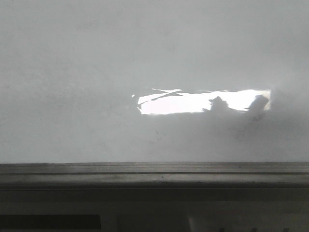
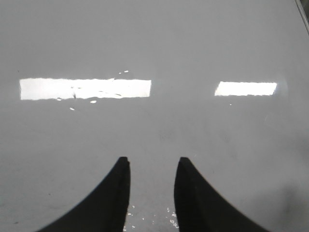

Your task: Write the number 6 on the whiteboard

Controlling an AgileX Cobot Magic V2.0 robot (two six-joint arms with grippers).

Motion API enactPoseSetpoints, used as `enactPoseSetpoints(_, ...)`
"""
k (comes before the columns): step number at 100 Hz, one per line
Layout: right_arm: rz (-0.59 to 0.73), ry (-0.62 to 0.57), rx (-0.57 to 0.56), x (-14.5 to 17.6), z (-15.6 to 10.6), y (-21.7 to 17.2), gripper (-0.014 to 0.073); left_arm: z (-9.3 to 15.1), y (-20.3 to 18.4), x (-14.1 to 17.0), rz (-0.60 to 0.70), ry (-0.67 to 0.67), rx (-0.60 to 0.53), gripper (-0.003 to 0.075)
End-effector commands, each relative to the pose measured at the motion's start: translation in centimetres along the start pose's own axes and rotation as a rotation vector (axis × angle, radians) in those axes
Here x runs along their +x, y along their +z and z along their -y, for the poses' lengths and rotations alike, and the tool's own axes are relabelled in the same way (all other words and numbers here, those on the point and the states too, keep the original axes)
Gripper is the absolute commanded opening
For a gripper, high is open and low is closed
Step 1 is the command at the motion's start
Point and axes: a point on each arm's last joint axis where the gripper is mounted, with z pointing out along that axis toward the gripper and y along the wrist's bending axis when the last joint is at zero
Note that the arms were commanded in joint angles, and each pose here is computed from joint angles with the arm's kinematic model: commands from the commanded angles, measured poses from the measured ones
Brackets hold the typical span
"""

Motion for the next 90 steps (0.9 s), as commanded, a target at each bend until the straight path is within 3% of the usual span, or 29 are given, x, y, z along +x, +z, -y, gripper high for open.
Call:
enactPoseSetpoints(1,-0.011,0.02,0.061,-0.3,0.9,0.9,-0.0043,0.5,-0.1,-0.6,0.02,0.009,0.049,0.0094)
enactPoseSetpoints(14,-0.049,-0.007,0.043,-0.2,1.2,2.4,-0.0043,1.1,-0.1,-0.5,0.018,0.016,0.108,-0.002)
enactPoseSetpoints(26,-0.065,-0.126,0.049,-0.6,1.8,3.5,-0.0043,1.1,-0.1,-0.5,0.018,0.018,0.117,-0.002)
enactPoseSetpoints(43,-0.077,-0.129,0.122,-1.0,2.8,4.3,-0.0043,1.1,-0.1,-0.5,0.018,0.018,0.117,-0.002)
enactPoseSetpoints(64,-0.03,0.052,0.103,-1.8,2.8,4.5,-0.0043,1.1,-0.1,-0.5,0.018,0.018,0.117,-0.002)
enactPoseSetpoints(90,-0.009,0.068,0.026,-2.0,2.1,4.5,-0.0043,1.1,-0.1,-0.5,0.017,0.017,0.117,-0.002)
